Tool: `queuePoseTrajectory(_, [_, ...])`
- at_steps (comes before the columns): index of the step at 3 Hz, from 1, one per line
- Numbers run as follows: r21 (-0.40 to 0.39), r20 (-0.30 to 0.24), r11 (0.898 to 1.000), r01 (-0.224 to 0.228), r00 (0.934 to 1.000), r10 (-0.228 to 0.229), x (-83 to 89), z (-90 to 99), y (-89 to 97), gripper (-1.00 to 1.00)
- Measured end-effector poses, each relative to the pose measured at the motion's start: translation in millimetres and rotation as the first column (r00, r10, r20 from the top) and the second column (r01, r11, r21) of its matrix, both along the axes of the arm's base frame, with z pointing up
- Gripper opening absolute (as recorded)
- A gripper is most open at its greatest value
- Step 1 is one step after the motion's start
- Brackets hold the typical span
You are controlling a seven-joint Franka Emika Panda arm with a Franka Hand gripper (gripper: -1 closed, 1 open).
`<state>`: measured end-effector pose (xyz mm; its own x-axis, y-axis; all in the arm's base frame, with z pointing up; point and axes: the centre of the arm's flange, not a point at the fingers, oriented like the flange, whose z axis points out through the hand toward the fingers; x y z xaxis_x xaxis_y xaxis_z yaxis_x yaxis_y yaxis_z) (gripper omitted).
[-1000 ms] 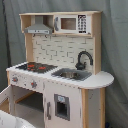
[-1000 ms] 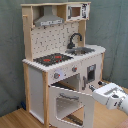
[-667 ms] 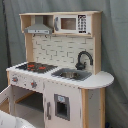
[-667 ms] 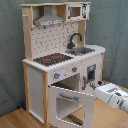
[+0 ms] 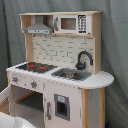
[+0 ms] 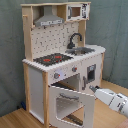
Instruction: Play with the kitchen
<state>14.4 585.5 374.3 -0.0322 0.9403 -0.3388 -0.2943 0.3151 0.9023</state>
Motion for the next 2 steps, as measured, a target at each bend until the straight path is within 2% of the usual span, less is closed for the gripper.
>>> queuePoseTrajectory(1, [0.081,-0.009,0.996,-0.036,0.9993,0.036,4.5,-11.9,7.2,1.00])
queuePoseTrajectory(2, [0.169,-0.017,0.983,-0.068,0.9973,0.072,12.7,-26.4,14.2,1.00])
